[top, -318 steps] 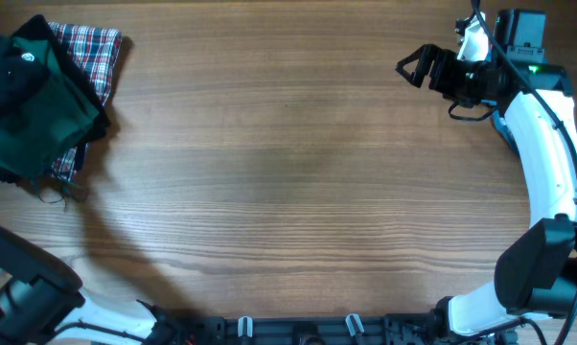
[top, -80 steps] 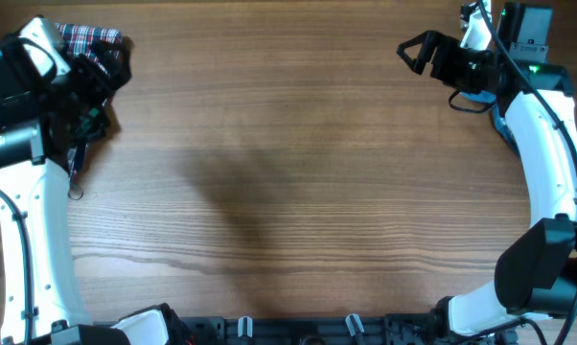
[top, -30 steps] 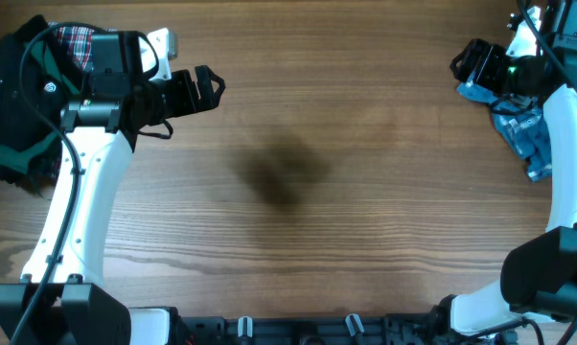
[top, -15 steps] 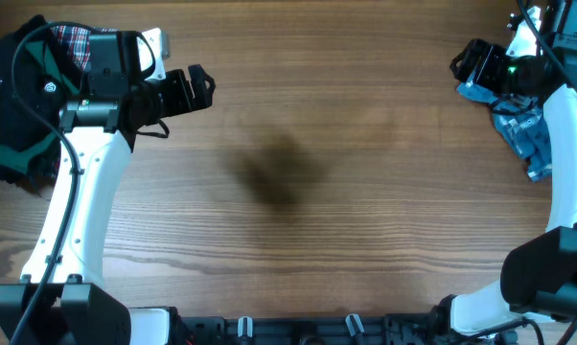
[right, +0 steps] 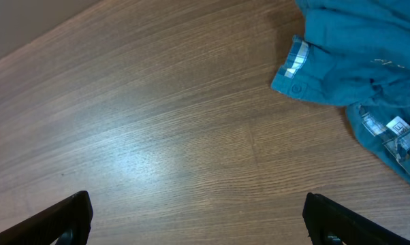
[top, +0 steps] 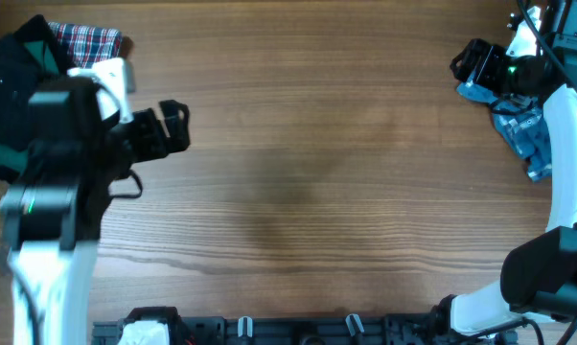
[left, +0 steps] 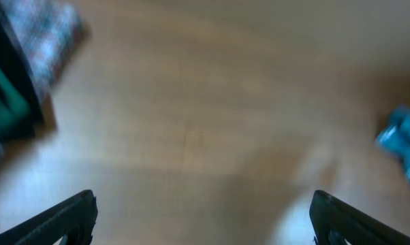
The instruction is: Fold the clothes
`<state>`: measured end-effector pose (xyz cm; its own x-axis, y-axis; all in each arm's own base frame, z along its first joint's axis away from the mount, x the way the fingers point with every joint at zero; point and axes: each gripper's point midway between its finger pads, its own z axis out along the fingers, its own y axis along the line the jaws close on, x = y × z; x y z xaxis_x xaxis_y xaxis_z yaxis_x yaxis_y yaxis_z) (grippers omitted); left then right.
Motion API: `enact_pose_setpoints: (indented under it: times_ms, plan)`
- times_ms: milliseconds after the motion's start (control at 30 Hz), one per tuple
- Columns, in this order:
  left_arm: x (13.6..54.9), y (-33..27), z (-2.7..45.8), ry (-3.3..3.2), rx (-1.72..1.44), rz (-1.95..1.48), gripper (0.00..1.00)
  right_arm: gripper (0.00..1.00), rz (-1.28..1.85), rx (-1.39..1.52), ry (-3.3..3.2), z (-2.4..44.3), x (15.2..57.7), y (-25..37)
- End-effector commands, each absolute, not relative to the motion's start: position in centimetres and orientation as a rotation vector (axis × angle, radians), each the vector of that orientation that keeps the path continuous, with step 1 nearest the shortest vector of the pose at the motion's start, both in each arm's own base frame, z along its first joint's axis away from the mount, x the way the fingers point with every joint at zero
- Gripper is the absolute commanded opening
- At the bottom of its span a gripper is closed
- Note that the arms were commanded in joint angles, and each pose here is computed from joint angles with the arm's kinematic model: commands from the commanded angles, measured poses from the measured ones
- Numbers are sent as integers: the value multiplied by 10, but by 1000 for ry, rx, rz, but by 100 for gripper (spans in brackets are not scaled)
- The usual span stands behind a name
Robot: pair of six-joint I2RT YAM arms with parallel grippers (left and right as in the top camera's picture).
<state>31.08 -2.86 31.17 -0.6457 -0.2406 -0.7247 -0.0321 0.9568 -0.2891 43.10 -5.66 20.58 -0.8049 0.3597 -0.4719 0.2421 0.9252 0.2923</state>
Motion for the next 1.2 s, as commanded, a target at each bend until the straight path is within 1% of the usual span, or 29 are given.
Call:
enact_pose_setpoints:
  times_ms: [0,133,300,400,633,767,1033,1167]
  plan:
    - [291,-19,360,2032,-176,-287,100,100,264,412,2535,209,437,-62]
    - [276,-18,376,1854,-146,-292,100,100,264,412,2535,209,437,-62]
    - [271,-22,372,1613,-62,-331,100,100,264,413,2535,209,437,-62]
    - [267,-24,354,1512,-21,-334,100,100,264,413,2535,209,437,-62]
    - [255,-25,292,1431,36,-283,100,100,264,413,2535,209,437,-62]
    - [250,-26,266,1419,50,-271,100,100,264,413,2535,209,437,-62]
    - [242,-37,236,1453,72,-311,100,100,264,413,2535,209,437,-62]
    - [242,-35,225,1463,-1,-354,100,100,264,413,2535,209,437,-62]
